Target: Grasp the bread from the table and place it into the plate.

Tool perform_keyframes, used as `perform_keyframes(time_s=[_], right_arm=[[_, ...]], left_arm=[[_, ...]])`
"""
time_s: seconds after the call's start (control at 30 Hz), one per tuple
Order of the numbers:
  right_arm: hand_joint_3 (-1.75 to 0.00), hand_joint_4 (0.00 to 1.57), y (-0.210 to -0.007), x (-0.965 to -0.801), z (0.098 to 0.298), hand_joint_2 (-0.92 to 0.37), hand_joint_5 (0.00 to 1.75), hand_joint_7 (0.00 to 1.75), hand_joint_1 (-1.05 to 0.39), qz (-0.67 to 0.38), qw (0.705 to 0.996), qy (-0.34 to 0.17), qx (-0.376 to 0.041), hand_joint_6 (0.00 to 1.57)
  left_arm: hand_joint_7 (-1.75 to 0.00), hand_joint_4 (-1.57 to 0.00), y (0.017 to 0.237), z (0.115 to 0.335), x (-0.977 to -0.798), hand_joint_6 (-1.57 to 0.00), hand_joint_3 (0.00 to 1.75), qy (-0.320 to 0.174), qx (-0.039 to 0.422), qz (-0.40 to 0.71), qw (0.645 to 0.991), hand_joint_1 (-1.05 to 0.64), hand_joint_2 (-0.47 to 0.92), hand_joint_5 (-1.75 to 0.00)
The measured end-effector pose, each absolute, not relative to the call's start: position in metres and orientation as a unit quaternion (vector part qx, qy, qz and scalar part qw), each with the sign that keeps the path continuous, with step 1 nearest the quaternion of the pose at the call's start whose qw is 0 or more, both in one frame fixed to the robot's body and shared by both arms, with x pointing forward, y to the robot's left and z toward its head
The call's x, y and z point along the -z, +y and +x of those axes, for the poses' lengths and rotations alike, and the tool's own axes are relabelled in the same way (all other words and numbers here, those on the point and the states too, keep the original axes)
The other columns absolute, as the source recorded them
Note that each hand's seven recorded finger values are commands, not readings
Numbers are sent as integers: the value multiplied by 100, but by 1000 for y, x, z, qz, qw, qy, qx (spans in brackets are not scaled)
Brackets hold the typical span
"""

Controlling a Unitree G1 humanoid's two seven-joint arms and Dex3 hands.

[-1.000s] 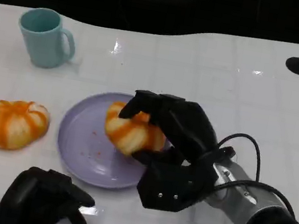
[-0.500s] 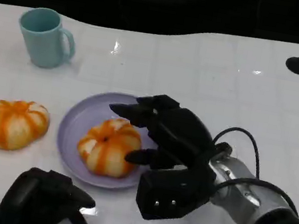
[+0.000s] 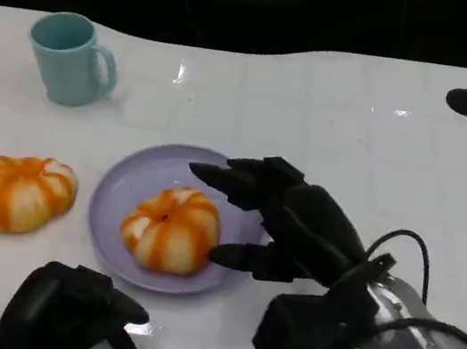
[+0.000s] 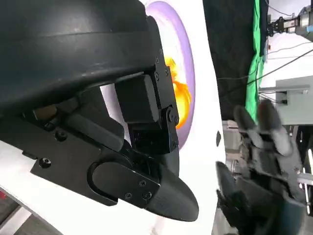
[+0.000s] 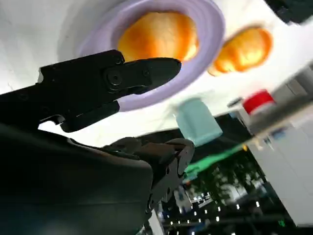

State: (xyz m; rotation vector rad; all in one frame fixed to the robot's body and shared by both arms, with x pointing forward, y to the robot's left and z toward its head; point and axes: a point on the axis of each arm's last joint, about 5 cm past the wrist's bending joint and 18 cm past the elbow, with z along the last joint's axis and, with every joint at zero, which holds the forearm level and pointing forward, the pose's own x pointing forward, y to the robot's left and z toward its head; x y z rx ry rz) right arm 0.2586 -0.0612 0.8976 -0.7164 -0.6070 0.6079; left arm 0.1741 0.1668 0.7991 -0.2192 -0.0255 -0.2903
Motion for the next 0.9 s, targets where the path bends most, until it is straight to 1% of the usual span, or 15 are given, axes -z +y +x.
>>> perform_keyframes(time_s=[0.1,0.17,0.27,0.37,0.43,0.47,0.5,0.57,0.6,0.67,0.73,0.8,0.9], right_arm=[[-18,32,-69,-895,252,-92,66,14,-42,-289,870,-283,-281,58],[-21,33,-76,-893,246,-92,69,15,-42,-255,883,-277,-280,61],[-18,37,-86,-892,239,-92,77,18,-38,-215,895,-266,-287,67],[-15,46,-95,-892,233,-91,85,21,-34,-179,905,-260,-287,73],[-20,49,-101,-890,228,-91,102,27,-33,-157,908,-264,-284,76],[-28,48,-103,-889,225,-88,109,37,-32,-147,910,-264,-282,74],[-45,51,-106,-888,223,-81,115,55,-32,-138,912,-264,-282,69],[-70,57,-110,-886,218,-70,121,74,-31,-114,917,-261,-280,67],[-86,62,-113,-885,215,-62,127,83,-28,-103,920,-257,-277,71],[-107,67,-119,-883,209,-51,136,96,-25,-70,929,-250,-263,76],[-126,72,-123,-880,203,-44,145,108,-23,-55,934,-244,-254,82],[-134,76,-126,-877,199,-41,155,122,-25,-47,938,-237,-247,85],[-131,81,-131,-872,192,-42,166,140,-30,-40,941,-238,-238,84]], left_arm=[[-23,-148,167,174,-799,-157,0,-12,145,-109,983,-105,89,-68],[-23,-148,167,174,-799,-157,0,-12,145,-109,983,-105,89,-68],[-23,-148,167,174,-799,-157,0,-12,146,-110,983,-105,89,-68],[-23,-149,166,175,-800,-157,0,-13,147,-109,983,-105,89,-68],[-24,-149,166,175,-800,-157,0,-13,148,-108,983,-105,88,-69],[-24,-149,165,175,-801,-157,0,-14,148,-109,983,-105,88,-69],[-24,-149,165,175,-801,-157,0,-13,148,-109,983,-105,88,-69],[-24,-149,165,176,-801,-157,0,-14,149,-109,983,-105,88,-69],[-24,-149,165,176,-801,-157,0,-14,149,-109,983,-105,88,-69],[-24,-149,165,175,-801,-157,0,-13,150,-109,983,-105,88,-69],[-24,-149,164,175,-801,-157,0,-12,150,-110,982,-105,88,-69],[-24,-149,164,175,-801,-157,0,-10,149,-110,983,-105,88,-69],[-23,-148,164,174,-801,-157,0,-10,149,-110,983,-105,88,-68]])
